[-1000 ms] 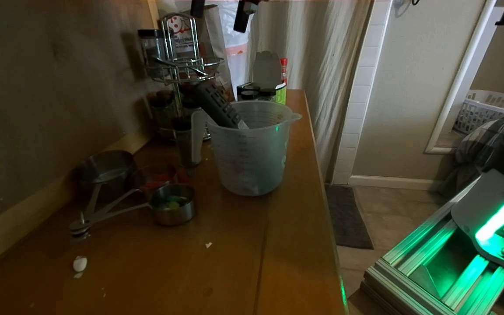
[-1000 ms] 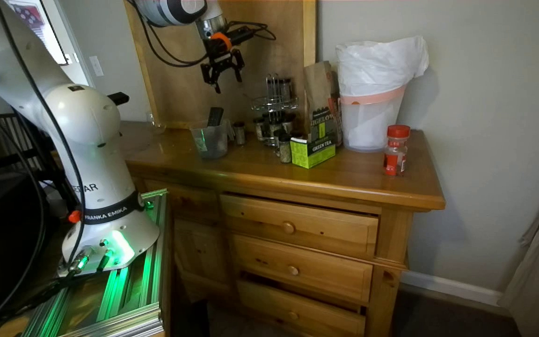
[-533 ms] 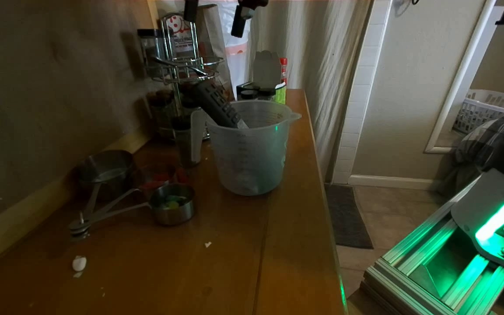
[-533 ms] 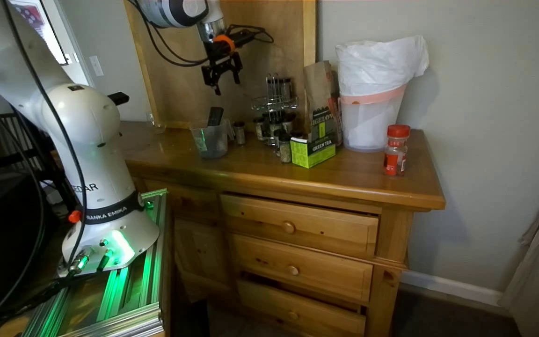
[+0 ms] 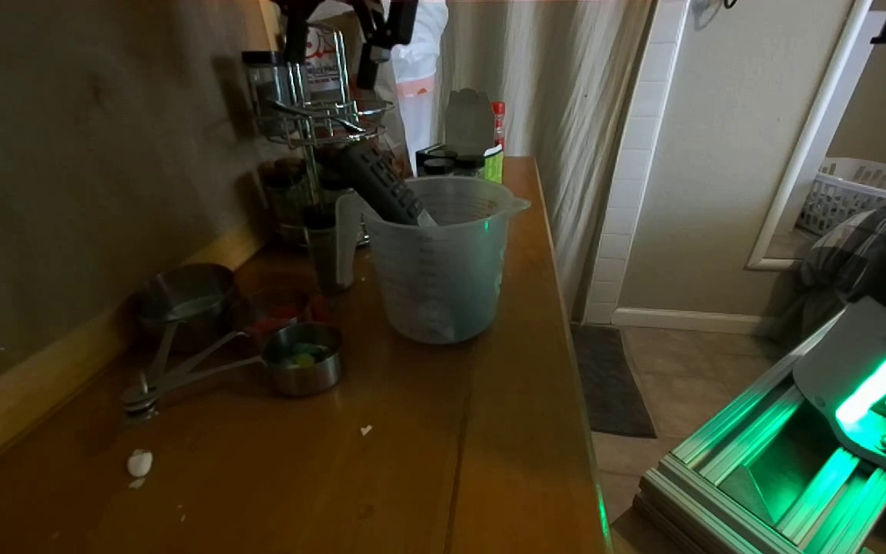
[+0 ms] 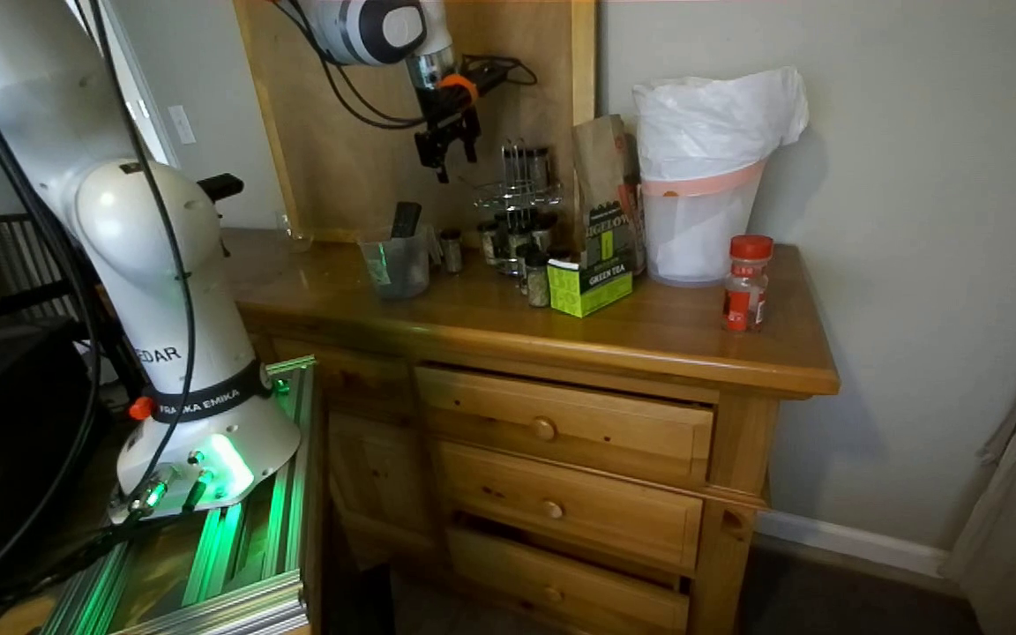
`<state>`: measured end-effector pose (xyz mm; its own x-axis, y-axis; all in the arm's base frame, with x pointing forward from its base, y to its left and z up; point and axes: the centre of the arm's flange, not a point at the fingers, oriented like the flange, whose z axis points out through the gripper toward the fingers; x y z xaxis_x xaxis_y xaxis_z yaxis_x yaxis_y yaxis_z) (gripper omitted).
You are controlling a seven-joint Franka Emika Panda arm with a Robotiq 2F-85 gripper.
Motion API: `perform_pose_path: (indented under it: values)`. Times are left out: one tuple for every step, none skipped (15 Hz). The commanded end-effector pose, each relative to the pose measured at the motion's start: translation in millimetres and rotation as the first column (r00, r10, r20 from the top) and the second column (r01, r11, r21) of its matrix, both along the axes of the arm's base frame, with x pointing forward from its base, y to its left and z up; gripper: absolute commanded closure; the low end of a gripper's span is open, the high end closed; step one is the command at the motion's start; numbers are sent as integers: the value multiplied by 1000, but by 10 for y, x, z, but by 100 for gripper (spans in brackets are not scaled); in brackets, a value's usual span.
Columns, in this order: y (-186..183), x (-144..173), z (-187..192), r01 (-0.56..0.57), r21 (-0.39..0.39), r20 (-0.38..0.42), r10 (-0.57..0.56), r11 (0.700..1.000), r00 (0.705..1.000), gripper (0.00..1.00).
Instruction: Put the fork in the jar
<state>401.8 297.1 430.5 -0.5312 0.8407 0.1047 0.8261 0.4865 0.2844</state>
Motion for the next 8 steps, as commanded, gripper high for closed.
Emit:
perform_pose_path:
  values:
    - [148,270,15,-30,10,37,29,1000,999,20]
    - [200,283,8,-47,16,34,46,999,998,23]
    - [259,276,-2,-67,15,23,66,998,998,28]
    - [320,252,-14,-87,13,15,86,996,996,38]
    - [368,234,-32,-100,12,12,100,995,995,34]
    - [411,220,-61,-112,13,10,112,994,994,39]
    - [445,218,-99,-117,13,8,117,993,993,48]
    - [470,214,-138,-120,8,7,120,993,993,43]
